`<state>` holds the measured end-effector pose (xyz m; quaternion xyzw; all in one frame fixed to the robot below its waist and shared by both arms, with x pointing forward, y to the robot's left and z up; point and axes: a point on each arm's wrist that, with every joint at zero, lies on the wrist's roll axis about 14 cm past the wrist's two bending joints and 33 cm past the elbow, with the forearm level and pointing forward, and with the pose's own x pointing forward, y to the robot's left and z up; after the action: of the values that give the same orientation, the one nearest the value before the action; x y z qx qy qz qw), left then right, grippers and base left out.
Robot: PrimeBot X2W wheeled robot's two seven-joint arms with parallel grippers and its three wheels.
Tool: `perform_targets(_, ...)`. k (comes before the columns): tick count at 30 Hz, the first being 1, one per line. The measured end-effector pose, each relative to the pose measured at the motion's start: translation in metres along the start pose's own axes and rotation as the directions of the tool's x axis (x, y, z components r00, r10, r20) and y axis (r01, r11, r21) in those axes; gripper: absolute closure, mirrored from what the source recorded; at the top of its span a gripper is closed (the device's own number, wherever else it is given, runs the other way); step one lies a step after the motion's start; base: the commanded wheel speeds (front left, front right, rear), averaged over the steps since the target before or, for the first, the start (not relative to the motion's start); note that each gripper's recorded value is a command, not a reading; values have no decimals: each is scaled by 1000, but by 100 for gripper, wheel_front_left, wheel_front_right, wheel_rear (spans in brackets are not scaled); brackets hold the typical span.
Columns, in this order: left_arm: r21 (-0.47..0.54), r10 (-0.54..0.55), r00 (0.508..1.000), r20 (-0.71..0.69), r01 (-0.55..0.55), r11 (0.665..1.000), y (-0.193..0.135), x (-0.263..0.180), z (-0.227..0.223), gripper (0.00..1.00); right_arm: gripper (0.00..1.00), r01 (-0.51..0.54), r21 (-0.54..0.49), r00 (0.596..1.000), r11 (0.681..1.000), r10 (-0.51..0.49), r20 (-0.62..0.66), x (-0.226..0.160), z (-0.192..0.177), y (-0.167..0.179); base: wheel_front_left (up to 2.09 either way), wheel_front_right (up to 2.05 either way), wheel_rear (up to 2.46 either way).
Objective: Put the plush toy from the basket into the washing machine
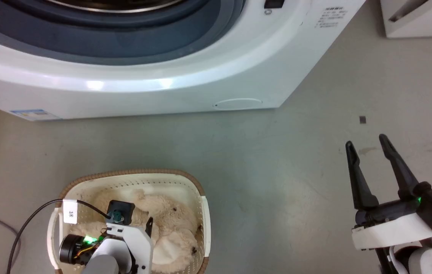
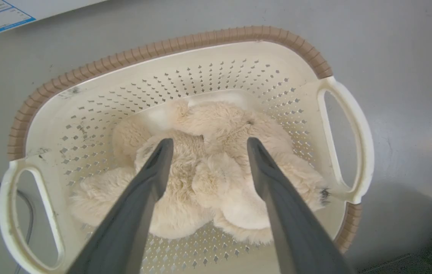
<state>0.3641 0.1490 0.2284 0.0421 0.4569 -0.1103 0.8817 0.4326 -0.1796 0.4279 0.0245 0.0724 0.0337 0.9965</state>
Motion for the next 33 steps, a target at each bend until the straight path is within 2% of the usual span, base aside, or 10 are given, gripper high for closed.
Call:
perform_targets(6,18,-32,990,-136,35,999,-4,12,-33,0,0,15,11,1000,1000,-15,-11,9,-11,-6,0,0,0)
perform_targets(14,53,-73,969,-236,88,995,-10,33,-56,0,0,27,7,998,1000,-26,-56,19,-37,-11,0,0,0)
perform_targets(20,86,-54,949,-312,85,993,-5,50,-73,0,0,37,3,995,999,-36,-95,24,-58,-16,0,0,0)
perform_targets(26,112,-56,907,-418,113,987,-2,64,-97,0,0,48,-3,991,999,-48,-123,30,-77,-21,0,0,0)
perform_targets(33,156,-56,836,-546,167,974,3,73,-131,0,0,67,0,987,998,-66,-144,36,-96,-29,0,0,0)
